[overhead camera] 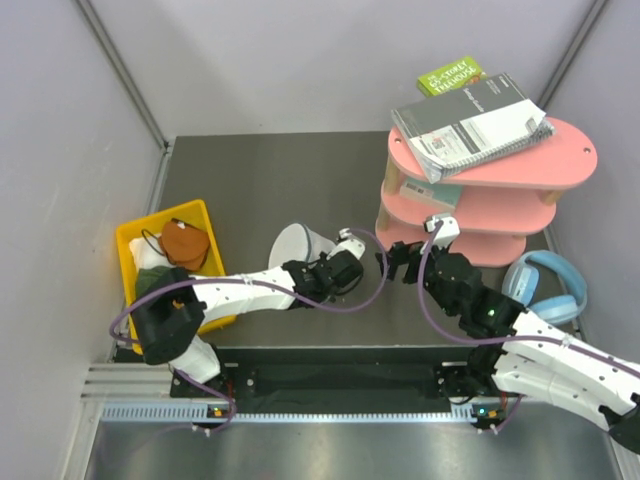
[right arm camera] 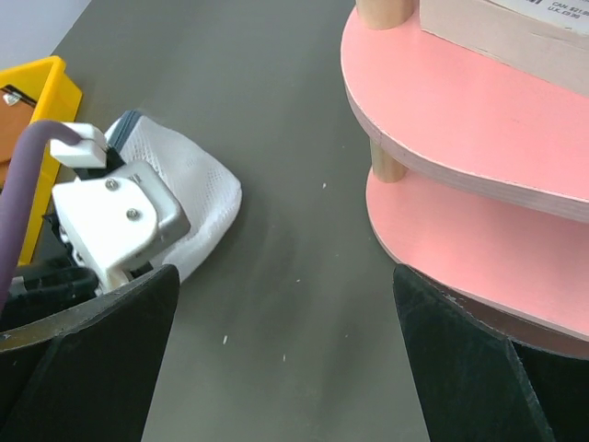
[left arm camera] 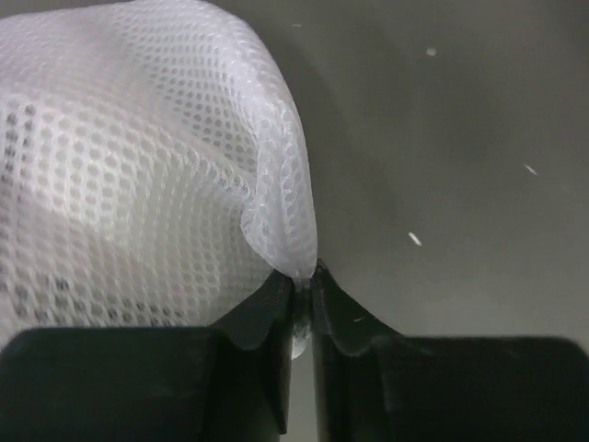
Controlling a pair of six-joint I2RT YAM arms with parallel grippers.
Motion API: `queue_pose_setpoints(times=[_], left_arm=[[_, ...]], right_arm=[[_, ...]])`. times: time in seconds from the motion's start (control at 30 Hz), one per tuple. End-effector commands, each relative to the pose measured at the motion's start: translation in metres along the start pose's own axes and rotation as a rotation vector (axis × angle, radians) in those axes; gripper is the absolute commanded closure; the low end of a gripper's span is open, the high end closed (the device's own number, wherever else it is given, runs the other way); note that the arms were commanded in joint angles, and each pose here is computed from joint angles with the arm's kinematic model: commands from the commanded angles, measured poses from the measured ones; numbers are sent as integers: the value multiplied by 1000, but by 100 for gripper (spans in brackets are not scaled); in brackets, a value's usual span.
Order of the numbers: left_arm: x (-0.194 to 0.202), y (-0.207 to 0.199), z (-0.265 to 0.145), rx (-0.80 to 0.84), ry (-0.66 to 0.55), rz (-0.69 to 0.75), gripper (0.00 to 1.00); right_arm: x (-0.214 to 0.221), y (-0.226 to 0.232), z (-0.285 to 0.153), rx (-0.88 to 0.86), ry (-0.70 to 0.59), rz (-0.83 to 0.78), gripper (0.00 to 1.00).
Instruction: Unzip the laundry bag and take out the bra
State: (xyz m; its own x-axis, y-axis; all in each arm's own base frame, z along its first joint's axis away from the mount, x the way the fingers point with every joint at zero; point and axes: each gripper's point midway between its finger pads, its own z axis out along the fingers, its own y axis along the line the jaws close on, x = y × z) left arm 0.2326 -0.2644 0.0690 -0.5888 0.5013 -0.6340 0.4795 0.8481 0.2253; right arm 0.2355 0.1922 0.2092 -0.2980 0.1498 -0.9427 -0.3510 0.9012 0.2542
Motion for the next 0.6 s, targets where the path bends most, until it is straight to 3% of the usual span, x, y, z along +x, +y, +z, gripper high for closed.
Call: queue_pose_setpoints(times=[0.0,0.07,0.13,0.17,0.33,0.47,0.57], left_arm=[[-14,-41,-6,173,-40,-33,57],[-20,-46,-12,201,-65,-49,26],[-31,-46,-25,235,-107,-88,8],[-34,-46,-30,251,-124,-100,4],[-55,-47,-73,390,-233,-153,1],[-43,-53,-103,535,-247,-119,1],[-44,-38,-118,523,-304,-167,1]], right_arm=[[-9,-5,-4,22,-30,25,0],[-10,-5,-5,20,-32,26,0],[-11,-5,-5,18,-36,31,0],[-12,-5,-5,18,-36,30,0],[-11,-2,-4,10,-28,32,0],[-12,-2,-4,7,-31,37,0],[-10,0,-3,1,-32,40,0]])
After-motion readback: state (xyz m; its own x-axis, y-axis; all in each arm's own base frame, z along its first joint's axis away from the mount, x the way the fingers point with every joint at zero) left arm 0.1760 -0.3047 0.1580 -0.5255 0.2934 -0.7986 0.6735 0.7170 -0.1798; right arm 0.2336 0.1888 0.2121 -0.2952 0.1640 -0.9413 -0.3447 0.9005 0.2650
